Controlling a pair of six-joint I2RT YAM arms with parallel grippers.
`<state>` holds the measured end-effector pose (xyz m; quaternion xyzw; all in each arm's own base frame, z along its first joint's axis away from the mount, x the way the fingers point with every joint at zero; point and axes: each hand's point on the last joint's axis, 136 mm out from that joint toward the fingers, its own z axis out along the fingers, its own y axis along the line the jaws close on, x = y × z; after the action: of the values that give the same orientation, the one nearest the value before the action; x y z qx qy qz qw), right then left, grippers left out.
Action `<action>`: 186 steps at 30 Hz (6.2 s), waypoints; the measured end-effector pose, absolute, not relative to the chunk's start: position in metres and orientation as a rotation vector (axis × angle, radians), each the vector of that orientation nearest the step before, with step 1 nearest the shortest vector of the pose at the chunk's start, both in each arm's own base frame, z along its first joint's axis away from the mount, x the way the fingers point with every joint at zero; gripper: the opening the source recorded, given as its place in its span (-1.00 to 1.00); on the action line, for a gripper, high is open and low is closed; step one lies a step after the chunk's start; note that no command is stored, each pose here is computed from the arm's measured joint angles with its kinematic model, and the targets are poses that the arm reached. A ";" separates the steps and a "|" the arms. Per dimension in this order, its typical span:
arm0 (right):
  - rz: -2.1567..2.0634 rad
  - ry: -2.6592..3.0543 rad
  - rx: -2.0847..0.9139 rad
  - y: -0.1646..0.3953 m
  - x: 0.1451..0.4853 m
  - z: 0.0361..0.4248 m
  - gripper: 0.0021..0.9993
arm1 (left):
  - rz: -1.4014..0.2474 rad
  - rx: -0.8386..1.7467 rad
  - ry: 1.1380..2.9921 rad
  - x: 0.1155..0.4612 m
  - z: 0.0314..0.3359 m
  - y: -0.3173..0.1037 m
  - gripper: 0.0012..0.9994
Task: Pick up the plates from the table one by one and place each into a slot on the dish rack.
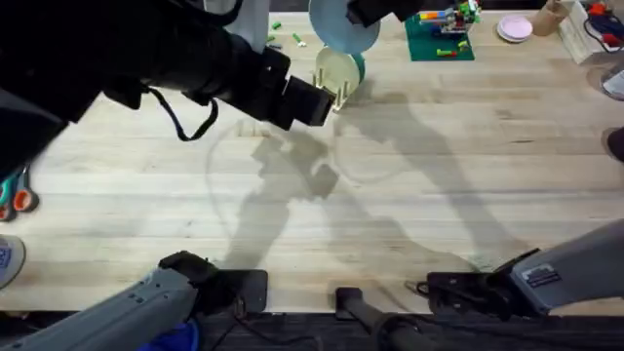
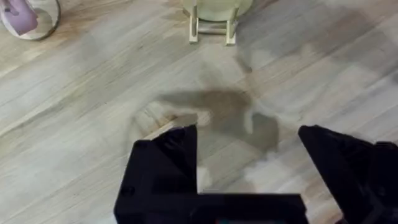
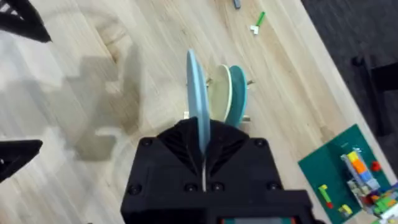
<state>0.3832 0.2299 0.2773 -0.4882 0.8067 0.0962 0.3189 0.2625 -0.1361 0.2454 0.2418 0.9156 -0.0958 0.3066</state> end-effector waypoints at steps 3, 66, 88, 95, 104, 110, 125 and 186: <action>0.267 2.147 -1.278 0.232 0.386 0.269 -0.94 | -0.254 0.639 2.423 0.262 0.245 -0.136 0.99; 0.285 2.363 -1.178 0.251 0.438 0.165 -0.94 | -0.252 0.641 2.428 0.262 0.245 -0.136 0.99; 0.277 2.381 -1.230 0.248 0.433 0.155 -0.94 | -0.252 0.641 2.430 0.261 0.244 -0.135 0.99; 0.273 2.397 -1.245 0.247 0.433 0.146 -0.94 | -0.252 0.641 2.430 0.261 0.244 -0.135 0.99; 0.273 2.397 -1.246 0.247 0.433 0.146 -0.94 | -0.252 0.641 2.430 0.261 0.244 -0.135 0.99; 0.273 2.397 -1.245 0.247 0.433 0.146 -0.94 | -0.252 0.641 2.430 0.261 0.244 -0.135 0.99; 0.272 2.394 -1.250 0.247 0.433 0.146 -0.72 | -0.252 0.641 2.430 0.261 0.244 -0.135 0.99; 0.181 2.408 -1.255 0.191 0.342 0.260 0.99 | -0.249 0.645 2.449 0.258 0.241 -0.134 0.99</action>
<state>0.3416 0.1910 0.2603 -0.4510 0.8654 0.0652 0.2083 0.2576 -0.1338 0.2414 0.2423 0.9198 -0.0935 0.2940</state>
